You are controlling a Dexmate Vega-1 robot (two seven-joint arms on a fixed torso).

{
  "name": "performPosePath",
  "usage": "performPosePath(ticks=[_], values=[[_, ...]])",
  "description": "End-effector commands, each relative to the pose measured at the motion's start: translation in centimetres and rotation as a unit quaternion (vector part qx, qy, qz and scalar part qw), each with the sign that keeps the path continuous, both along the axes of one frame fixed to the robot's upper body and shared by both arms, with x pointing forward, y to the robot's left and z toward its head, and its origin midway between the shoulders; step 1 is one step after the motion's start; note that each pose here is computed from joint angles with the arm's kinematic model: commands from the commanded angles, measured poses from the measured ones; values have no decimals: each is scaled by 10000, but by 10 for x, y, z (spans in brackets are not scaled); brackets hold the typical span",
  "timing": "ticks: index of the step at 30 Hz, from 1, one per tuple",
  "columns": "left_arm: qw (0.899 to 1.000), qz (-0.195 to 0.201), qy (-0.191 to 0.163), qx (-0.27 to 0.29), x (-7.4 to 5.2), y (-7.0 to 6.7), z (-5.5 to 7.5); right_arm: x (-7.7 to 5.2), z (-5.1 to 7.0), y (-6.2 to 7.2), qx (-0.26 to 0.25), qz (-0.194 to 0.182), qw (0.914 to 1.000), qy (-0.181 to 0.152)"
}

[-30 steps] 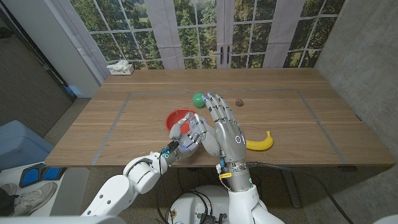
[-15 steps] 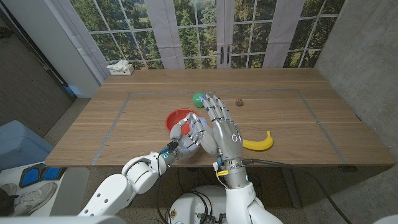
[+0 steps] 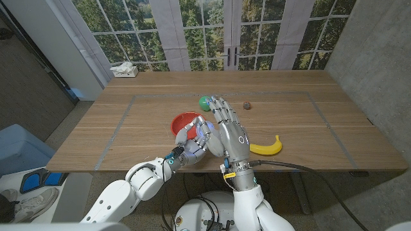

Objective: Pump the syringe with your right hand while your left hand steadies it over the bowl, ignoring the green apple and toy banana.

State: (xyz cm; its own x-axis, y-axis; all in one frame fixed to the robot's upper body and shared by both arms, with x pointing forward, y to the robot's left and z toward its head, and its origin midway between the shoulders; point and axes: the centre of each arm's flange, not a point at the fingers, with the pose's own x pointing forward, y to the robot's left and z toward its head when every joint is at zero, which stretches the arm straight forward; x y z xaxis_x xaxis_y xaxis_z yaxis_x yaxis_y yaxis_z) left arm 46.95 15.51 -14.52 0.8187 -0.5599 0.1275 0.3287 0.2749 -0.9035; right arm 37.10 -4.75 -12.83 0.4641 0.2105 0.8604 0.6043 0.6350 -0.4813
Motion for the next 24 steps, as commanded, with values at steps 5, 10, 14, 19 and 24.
performPosePath(ticks=[5, 10, 14, 19, 24], values=[[10000, -51, 26, 49, 2, -3, 1, 10, 1, 0, -50, 86, 9999, 57], [10000, -36, 25, 59, 1, -3, 0, 12, 3, 0, -59, 130, 9999, 63], [10000, 17, -5, 53, 0, -4, -2, 13, 3, 0, -84, 163, 9998, 78], [10000, 25, -38, 50, -1, -5, -3, 14, 5, 1, -130, 166, 9997, 81], [9999, 43, -76, 65, -3, -5, -3, 16, 3, 4, -135, 180, 9997, 87]])
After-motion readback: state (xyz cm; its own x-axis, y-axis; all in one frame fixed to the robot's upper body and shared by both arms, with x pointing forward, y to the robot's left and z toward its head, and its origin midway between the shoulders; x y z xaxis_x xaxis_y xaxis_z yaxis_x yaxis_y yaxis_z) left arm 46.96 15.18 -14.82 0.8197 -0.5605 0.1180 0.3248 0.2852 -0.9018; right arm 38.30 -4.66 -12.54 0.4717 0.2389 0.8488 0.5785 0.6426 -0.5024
